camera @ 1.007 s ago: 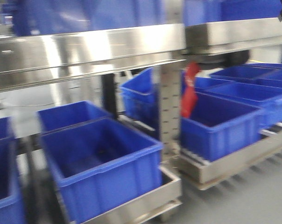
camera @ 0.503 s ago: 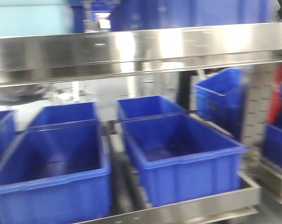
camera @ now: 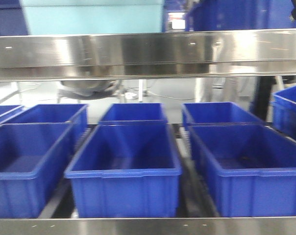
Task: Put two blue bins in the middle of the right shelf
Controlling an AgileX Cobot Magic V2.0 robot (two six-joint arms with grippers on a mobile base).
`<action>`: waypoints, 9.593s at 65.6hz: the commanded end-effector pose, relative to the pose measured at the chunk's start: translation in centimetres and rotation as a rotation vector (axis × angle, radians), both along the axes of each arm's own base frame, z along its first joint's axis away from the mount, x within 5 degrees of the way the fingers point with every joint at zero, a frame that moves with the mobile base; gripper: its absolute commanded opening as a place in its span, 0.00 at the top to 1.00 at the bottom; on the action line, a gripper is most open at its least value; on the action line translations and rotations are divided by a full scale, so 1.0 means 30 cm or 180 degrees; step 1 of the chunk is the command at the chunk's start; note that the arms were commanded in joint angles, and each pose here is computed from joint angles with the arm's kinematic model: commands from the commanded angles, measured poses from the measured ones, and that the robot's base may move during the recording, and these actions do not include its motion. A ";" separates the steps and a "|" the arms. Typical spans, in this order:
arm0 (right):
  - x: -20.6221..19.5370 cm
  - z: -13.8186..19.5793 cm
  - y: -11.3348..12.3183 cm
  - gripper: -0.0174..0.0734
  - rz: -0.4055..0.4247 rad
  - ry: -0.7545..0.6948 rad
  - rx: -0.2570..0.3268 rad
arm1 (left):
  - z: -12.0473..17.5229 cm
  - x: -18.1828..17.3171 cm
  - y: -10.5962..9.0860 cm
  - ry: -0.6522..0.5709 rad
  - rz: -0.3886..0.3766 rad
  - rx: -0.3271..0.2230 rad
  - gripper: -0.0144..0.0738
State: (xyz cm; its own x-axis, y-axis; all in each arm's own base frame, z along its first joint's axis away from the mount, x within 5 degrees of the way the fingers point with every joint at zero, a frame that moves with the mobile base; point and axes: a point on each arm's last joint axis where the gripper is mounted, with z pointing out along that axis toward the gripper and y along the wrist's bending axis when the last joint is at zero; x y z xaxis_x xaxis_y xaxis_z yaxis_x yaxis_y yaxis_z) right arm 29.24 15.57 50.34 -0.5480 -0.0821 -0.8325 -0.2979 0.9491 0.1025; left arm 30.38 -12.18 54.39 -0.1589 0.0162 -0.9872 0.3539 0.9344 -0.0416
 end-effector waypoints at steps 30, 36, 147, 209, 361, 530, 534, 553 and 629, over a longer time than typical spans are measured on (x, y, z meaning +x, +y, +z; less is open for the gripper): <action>-0.014 0.023 0.010 0.98 0.0141 -0.0126 0.0052 | 0.060 -0.043 -0.017 -0.0229 -0.0183 -0.0431 0.96; -0.014 0.023 0.010 0.98 0.0141 -0.0126 0.0052 | 0.060 -0.043 -0.017 -0.0229 -0.0183 -0.0431 0.96; -0.014 0.023 0.010 0.98 0.0141 -0.0126 0.0052 | 0.060 -0.043 -0.017 -0.0229 -0.0183 -0.0431 0.96; -0.014 0.023 0.010 0.98 0.0141 -0.0126 0.0052 | 0.060 -0.043 -0.017 -0.0229 -0.0183 -0.0431 0.96; 0.101 -0.132 0.095 0.98 0.0218 0.0420 -0.0058 | -0.240 -0.029 0.019 0.1773 0.0190 0.0815 0.96; 0.057 -0.313 0.091 0.19 0.0070 0.1330 -0.0080 | -0.507 -0.014 0.094 0.2732 0.0271 0.0837 0.25; 0.058 -0.353 0.092 0.19 0.0061 0.1451 -0.0139 | -0.527 -0.016 0.094 0.2794 0.0271 0.0859 0.25; 0.047 -0.470 0.102 0.19 0.0082 0.1834 -0.0184 | -0.642 -0.031 0.096 0.3166 0.0256 0.0961 0.25; 0.081 -0.514 0.135 0.98 0.0119 0.1794 0.0005 | -0.686 -0.037 0.034 0.3276 -0.0085 0.0288 0.96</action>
State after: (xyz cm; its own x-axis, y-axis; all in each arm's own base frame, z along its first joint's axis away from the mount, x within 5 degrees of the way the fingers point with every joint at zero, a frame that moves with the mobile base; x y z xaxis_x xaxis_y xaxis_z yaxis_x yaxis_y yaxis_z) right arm 31.12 18.82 36.28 -0.8962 -0.1241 -0.4259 -0.2399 0.9432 0.2299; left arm 29.61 -10.14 35.71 -0.8771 0.0582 -0.4768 0.1814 0.9593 -0.2166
